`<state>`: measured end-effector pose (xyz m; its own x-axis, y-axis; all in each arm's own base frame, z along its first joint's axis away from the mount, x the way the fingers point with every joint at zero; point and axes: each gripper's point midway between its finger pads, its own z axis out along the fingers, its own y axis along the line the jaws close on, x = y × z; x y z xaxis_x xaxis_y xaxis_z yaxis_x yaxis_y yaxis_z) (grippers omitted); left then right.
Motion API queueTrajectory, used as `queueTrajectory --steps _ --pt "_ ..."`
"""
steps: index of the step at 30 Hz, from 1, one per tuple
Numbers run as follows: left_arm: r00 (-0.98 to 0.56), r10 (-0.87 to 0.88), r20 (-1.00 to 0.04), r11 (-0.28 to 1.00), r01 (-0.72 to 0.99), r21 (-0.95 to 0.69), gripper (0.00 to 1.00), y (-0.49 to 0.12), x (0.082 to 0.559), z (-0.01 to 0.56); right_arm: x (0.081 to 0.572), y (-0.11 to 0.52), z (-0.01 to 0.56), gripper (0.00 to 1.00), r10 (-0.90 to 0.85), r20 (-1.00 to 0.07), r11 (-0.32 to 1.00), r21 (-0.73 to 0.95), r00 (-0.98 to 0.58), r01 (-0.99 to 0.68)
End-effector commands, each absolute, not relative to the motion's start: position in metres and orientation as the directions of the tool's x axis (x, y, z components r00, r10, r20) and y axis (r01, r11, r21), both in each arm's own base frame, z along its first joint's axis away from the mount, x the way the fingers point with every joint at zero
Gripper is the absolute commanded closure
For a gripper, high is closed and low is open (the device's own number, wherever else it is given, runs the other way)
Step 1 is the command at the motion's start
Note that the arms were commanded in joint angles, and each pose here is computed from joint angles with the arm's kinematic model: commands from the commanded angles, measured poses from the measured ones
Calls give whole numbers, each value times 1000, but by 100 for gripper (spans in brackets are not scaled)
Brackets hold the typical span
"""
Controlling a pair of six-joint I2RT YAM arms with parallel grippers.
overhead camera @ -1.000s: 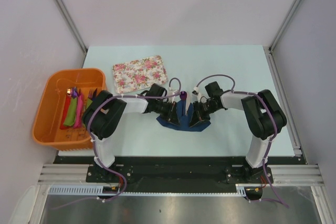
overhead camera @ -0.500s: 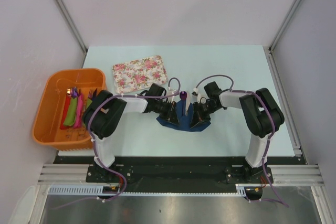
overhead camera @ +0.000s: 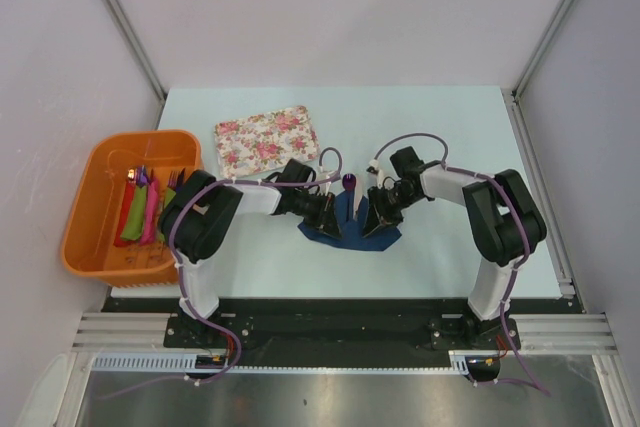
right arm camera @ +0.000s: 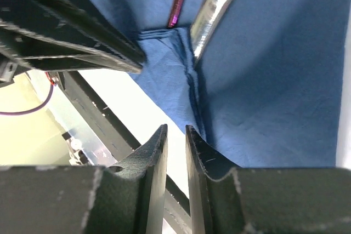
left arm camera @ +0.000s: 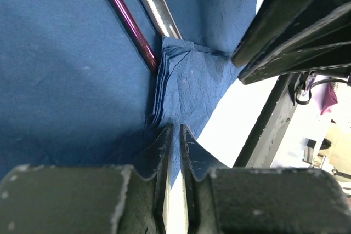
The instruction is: Place the utensils on the paper napkin and roll it up
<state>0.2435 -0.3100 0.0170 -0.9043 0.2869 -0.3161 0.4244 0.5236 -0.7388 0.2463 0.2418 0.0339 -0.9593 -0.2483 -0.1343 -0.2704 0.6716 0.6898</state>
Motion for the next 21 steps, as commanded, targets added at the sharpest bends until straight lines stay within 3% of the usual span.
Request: queueTrajectory --steps 1,12,21 --pt "-905 280 -320 538 424 -728 85 -310 250 8 250 254 59 77 -276 -205 627 702 -939 -337" --pt "-906 278 -318 541 421 -728 85 -310 251 7 232 252 19 85 -311 -105 661 690 -945 -295" --pt "-911 274 -308 549 411 -728 85 -309 250 2 231 249 8 88 -327 -111 677 665 -938 -315"
